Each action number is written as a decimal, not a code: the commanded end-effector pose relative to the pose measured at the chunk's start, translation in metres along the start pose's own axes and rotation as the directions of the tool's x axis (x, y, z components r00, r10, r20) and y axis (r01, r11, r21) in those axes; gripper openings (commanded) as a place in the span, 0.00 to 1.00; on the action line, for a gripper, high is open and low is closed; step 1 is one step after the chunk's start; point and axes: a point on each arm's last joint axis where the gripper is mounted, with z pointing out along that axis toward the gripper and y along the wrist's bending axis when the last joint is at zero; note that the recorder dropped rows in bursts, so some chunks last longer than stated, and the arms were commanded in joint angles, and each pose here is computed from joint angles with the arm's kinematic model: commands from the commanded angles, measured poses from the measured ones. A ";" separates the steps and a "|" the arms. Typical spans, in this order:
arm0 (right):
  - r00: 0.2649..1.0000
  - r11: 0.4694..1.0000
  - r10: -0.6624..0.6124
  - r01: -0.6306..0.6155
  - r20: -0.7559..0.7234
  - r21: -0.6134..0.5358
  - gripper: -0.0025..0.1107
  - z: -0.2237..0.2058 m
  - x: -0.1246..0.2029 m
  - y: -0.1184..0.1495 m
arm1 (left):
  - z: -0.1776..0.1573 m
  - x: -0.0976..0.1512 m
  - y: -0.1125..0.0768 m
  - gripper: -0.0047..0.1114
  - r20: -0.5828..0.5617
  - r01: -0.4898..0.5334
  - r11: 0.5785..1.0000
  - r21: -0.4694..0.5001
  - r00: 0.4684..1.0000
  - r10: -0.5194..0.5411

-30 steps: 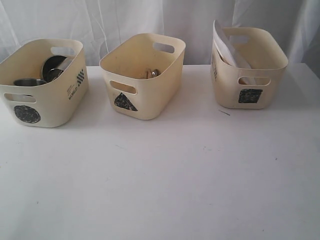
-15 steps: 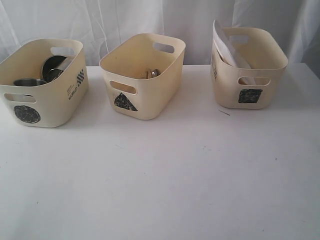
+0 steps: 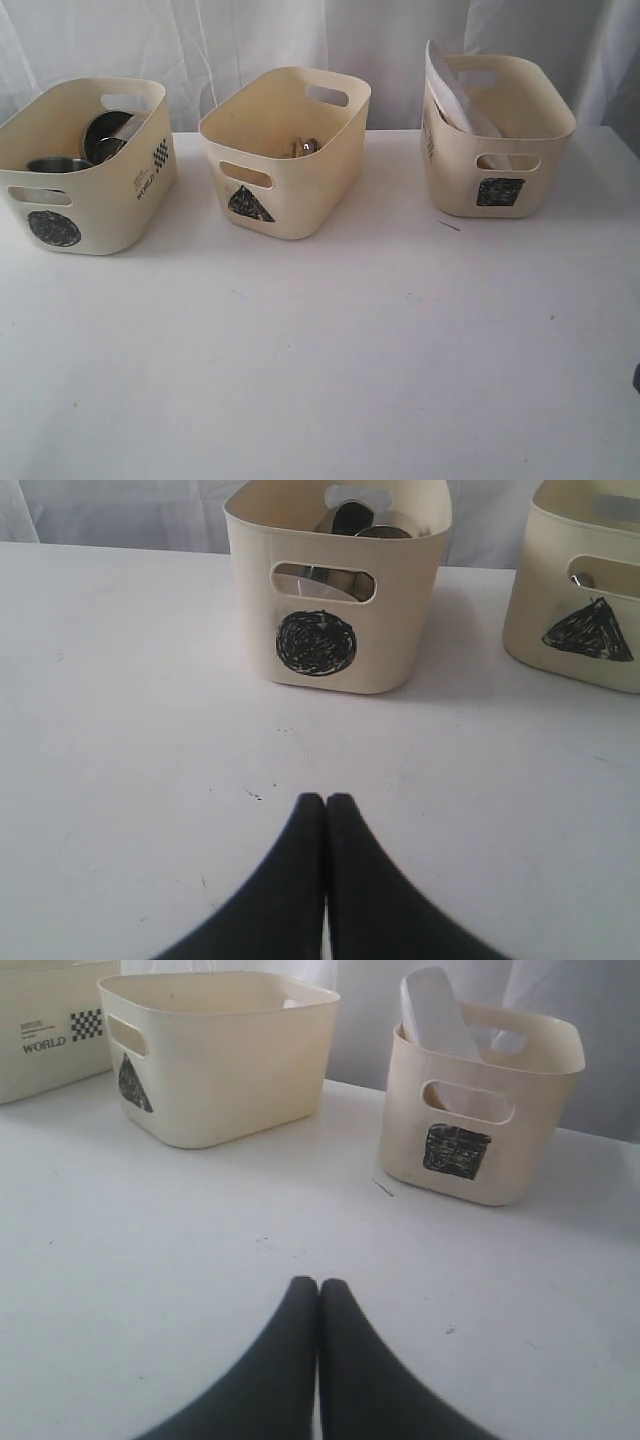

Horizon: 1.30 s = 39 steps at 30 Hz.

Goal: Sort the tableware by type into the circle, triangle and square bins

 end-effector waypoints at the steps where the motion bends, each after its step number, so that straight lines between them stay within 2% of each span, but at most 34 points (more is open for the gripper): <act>1: 0.999 0.999 0.038 -0.040 0.033 0.035 0.02 -0.001 -0.005 -0.002 | 0.000 0.000 -0.001 0.04 0.006 0.013 1.000 0.010 1.000 -0.013; 24: 1.000 0.988 0.028 -0.030 0.011 0.150 0.02 -0.002 -0.002 -0.007 | 0.000 0.000 -0.001 0.04 0.006 0.013 1.000 0.010 1.000 -0.013; 39: 0.999 0.986 0.026 -0.031 0.032 0.162 0.02 -0.001 -0.002 -0.008 | 0.000 0.000 -0.001 0.04 0.006 0.013 1.000 0.010 1.000 -0.013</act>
